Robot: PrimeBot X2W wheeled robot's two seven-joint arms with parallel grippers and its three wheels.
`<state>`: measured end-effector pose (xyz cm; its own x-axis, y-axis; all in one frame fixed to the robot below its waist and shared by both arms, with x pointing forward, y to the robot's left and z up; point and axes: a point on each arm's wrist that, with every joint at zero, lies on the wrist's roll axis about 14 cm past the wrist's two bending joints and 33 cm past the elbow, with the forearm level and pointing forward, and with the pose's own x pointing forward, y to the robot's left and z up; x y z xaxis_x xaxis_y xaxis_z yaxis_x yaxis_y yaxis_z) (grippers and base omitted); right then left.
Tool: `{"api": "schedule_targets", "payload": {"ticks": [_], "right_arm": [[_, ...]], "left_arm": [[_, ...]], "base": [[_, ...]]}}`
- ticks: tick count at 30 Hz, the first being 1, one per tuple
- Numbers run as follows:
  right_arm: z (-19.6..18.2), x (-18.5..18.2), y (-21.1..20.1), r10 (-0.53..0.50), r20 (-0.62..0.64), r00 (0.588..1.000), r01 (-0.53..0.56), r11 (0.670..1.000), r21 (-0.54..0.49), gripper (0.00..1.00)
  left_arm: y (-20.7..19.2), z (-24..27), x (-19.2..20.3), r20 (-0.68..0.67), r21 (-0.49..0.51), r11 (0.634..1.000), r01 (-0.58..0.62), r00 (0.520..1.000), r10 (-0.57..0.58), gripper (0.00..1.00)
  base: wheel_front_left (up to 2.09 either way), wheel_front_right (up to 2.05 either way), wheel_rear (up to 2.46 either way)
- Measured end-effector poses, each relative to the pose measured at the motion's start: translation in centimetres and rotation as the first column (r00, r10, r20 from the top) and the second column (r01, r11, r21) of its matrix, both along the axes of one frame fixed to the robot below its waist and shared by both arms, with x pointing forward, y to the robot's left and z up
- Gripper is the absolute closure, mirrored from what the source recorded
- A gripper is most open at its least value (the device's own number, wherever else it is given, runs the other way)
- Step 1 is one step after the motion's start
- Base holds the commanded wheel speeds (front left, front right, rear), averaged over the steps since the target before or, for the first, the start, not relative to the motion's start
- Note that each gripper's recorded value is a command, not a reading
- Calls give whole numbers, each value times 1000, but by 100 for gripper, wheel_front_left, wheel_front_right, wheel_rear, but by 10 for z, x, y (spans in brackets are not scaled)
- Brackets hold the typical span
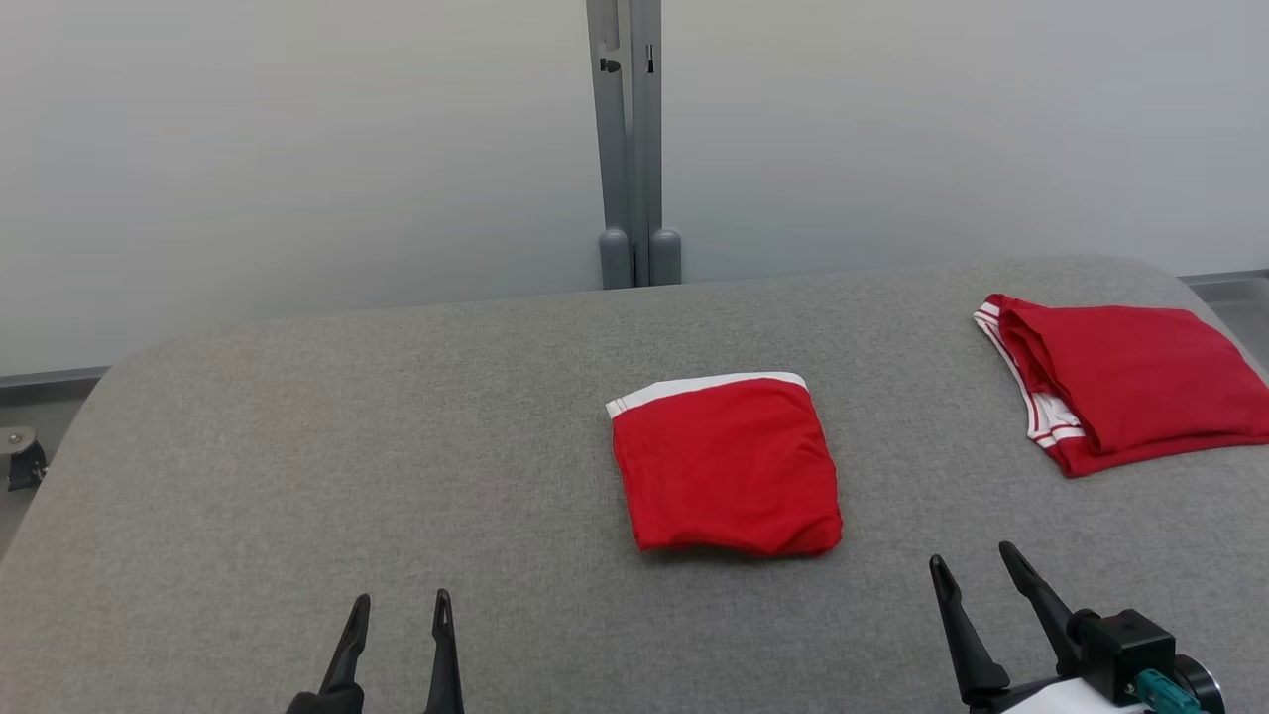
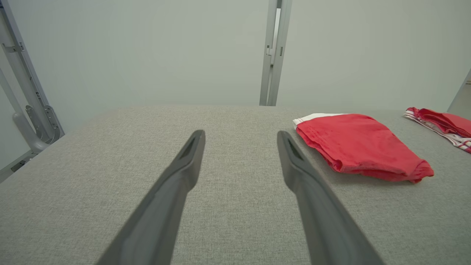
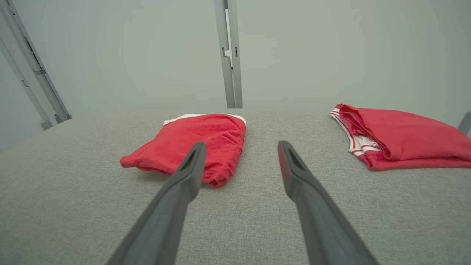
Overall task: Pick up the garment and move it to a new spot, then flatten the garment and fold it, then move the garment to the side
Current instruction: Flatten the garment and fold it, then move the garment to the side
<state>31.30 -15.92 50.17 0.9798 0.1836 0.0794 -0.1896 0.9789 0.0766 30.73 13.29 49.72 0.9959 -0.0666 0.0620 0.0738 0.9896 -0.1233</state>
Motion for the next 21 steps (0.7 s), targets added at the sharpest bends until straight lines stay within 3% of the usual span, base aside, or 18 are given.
{"api": "schedule_targets", "payload": {"ticks": [21], "right_arm": [[-4, 2, 1, -1, -14, 1000, 1, 1000, 5, 0]], "left_arm": [[1, -1, 1, -3, 1, 1000, -4, 1000, 4, 0]], "base": [[0, 0, 0]]}}
